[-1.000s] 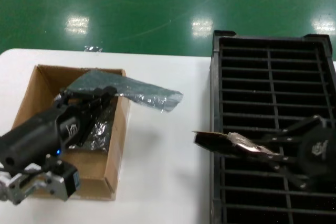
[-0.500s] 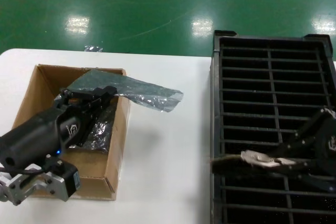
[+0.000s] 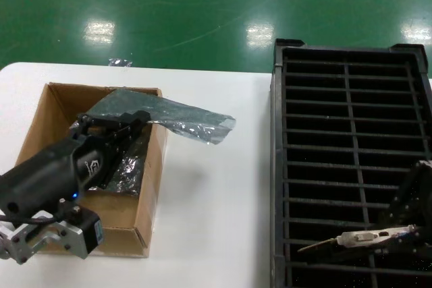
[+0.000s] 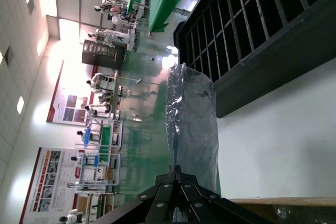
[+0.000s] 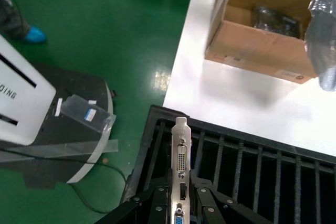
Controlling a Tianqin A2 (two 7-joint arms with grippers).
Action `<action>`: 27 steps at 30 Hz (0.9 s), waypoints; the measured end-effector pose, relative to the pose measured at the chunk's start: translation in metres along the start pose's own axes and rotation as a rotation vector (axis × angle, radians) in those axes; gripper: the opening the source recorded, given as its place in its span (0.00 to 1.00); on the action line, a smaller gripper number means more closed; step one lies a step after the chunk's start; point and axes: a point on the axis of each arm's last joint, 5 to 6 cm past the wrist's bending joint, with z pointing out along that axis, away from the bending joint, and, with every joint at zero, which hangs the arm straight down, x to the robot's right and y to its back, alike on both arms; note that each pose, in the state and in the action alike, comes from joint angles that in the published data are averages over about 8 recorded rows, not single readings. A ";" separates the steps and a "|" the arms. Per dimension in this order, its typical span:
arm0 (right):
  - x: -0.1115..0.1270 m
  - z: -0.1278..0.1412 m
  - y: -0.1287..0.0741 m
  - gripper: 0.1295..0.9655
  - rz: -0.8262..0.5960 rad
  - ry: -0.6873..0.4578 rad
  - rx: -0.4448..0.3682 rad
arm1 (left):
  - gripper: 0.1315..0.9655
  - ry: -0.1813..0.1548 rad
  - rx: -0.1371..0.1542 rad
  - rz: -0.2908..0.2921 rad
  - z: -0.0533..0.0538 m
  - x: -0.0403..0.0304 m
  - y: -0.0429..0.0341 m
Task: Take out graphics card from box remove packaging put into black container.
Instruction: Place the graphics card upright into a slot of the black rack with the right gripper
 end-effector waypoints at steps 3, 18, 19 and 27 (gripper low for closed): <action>0.007 0.008 0.002 0.07 -0.019 -0.017 -0.018 | 0.01 0.000 0.000 0.000 0.000 0.0000 0.0000; 0.030 0.040 0.004 0.07 -0.047 -0.050 -0.079 | 0.01 0.000 0.000 0.000 0.000 0.0000 0.0000; 0.031 0.041 0.004 0.07 -0.046 -0.051 -0.080 | 0.01 0.000 0.000 0.000 0.000 0.0000 0.0000; 0.035 0.047 0.006 0.07 -0.041 -0.054 -0.091 | 0.01 0.000 0.000 0.000 0.000 0.0000 0.0000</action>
